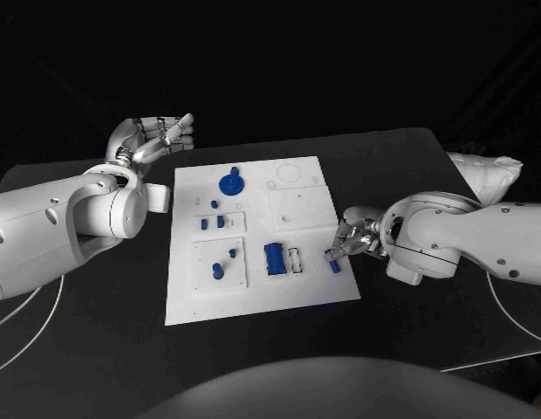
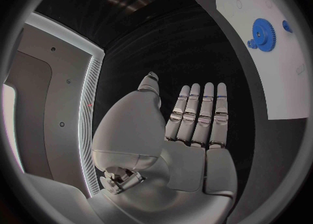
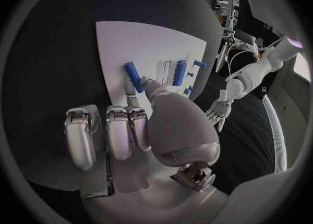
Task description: Assemble the parts on the task board
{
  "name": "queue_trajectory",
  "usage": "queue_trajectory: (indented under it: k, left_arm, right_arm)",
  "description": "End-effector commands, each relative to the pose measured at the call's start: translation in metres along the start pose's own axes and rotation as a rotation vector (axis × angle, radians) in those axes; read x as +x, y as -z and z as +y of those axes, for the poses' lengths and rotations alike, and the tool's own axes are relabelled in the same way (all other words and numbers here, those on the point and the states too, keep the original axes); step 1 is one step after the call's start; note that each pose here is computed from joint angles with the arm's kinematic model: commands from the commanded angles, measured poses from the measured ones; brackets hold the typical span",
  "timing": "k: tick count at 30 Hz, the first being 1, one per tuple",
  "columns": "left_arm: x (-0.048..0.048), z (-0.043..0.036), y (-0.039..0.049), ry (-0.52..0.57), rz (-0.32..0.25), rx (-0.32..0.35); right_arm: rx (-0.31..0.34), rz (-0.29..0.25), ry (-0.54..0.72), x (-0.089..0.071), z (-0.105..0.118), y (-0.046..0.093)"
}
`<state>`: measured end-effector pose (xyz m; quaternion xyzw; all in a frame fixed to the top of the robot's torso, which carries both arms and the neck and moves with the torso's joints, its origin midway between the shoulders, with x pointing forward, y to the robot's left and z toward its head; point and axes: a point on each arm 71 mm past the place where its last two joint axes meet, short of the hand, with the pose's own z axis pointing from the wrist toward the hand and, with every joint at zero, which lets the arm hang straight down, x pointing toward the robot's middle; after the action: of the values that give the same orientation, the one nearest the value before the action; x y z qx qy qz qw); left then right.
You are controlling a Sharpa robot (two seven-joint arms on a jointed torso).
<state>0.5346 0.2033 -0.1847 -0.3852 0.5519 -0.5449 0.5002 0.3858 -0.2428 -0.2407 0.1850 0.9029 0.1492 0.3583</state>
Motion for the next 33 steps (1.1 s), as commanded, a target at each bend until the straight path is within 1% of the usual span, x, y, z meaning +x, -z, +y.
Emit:
queue_trajectory:
  k: [1, 9, 16, 21, 26, 29, 33]
  left_arm:
    - [0.0024, -0.0013, 0.0, 0.005, 0.014, 0.008]
    - [0.0033, -0.0013, -0.0005, 0.005, 0.016, 0.008]
    - [0.004, -0.0012, -0.0011, 0.006, 0.018, 0.008]
    - [0.0041, -0.0011, -0.0014, 0.006, 0.018, 0.007]
    - [0.0043, -0.001, -0.0018, 0.006, 0.019, 0.006]
    - [0.0049, -0.001, -0.0019, 0.006, 0.021, 0.006]
    - [0.0051, -0.0009, -0.002, 0.006, 0.022, 0.004]
  right_arm:
    - [-0.037, 0.026, -0.09, -0.001, 0.004, 0.002]
    - [-0.073, 0.04, -0.147, -0.007, 0.011, 0.005]
    - [-0.086, 0.072, -0.198, -0.008, 0.016, 0.003]
    - [-0.086, 0.118, -0.239, -0.006, 0.017, 0.001]
    - [-0.082, 0.168, -0.269, -0.003, 0.021, -0.004]
    - [-0.078, 0.189, -0.273, -0.002, 0.024, -0.008]
    - [-0.068, 0.203, -0.271, -0.001, 0.026, -0.013]
